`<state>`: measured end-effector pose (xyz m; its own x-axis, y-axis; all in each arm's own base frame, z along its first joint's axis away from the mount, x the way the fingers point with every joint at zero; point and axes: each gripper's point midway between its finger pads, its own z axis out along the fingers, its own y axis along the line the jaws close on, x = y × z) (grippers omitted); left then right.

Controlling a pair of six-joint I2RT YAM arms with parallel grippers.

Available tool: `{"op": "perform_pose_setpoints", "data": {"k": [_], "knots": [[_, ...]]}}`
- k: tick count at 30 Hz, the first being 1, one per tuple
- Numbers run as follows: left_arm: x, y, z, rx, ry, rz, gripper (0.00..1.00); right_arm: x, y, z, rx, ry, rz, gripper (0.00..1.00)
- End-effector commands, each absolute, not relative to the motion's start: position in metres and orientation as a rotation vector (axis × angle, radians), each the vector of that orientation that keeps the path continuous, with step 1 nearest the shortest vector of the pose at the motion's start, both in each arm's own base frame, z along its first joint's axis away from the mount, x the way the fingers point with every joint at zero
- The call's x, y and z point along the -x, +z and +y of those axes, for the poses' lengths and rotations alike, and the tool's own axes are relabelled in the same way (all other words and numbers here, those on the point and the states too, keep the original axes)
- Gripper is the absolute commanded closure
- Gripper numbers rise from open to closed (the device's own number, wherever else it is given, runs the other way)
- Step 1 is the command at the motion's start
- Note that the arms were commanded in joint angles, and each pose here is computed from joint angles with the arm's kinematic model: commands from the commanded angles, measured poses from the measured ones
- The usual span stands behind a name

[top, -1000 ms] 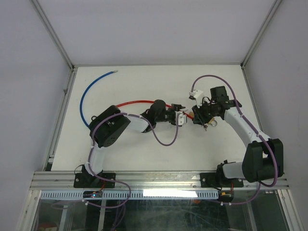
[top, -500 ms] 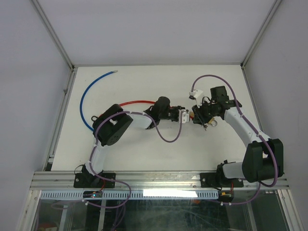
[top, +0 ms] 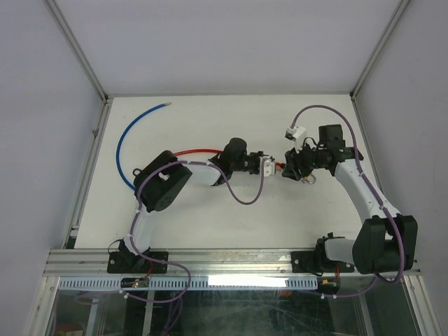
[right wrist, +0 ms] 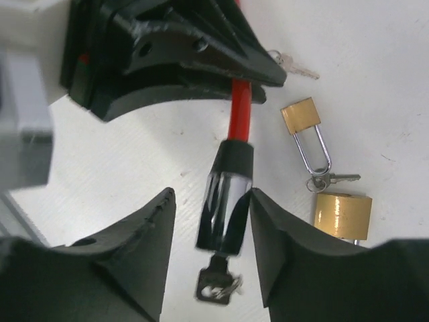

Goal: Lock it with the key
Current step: Pick up the lock from the center of the board.

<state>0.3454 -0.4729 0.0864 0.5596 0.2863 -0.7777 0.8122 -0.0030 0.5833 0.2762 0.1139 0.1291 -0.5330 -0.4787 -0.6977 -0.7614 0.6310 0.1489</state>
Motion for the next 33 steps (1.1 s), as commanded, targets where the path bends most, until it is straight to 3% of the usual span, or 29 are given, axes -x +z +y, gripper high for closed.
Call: {"op": "perform_pose_setpoints", "data": {"k": [1, 5, 16, 21, 33], "knots": [[-0.381, 0.197, -0.458, -1.347, -0.469, 0.825, 1.0, -0.271, 0.187, 0.122, 0.939, 0.687, 2.034, 0.44], [-0.39, 0.225, -0.44, -1.277, -0.464, 0.818, 1.0, -0.269, 0.226, 0.119, 0.902, 0.679, 1.904, 0.31], [-0.399, 0.306, -0.393, -1.066, -0.467, 0.842, 1.0, -0.232, 0.323, 0.144, 0.986, 0.913, 1.529, 0.3], [-0.398, 0.365, -0.373, -0.929, -0.463, 0.834, 1.0, -0.213, 0.31, 0.158, 1.058, 1.081, 1.403, 0.31], [-0.386, 0.492, -0.347, -0.759, -0.491, 0.822, 1.0, -0.232, 0.287, 0.183, 1.159, 0.959, 1.293, 0.19]]}}
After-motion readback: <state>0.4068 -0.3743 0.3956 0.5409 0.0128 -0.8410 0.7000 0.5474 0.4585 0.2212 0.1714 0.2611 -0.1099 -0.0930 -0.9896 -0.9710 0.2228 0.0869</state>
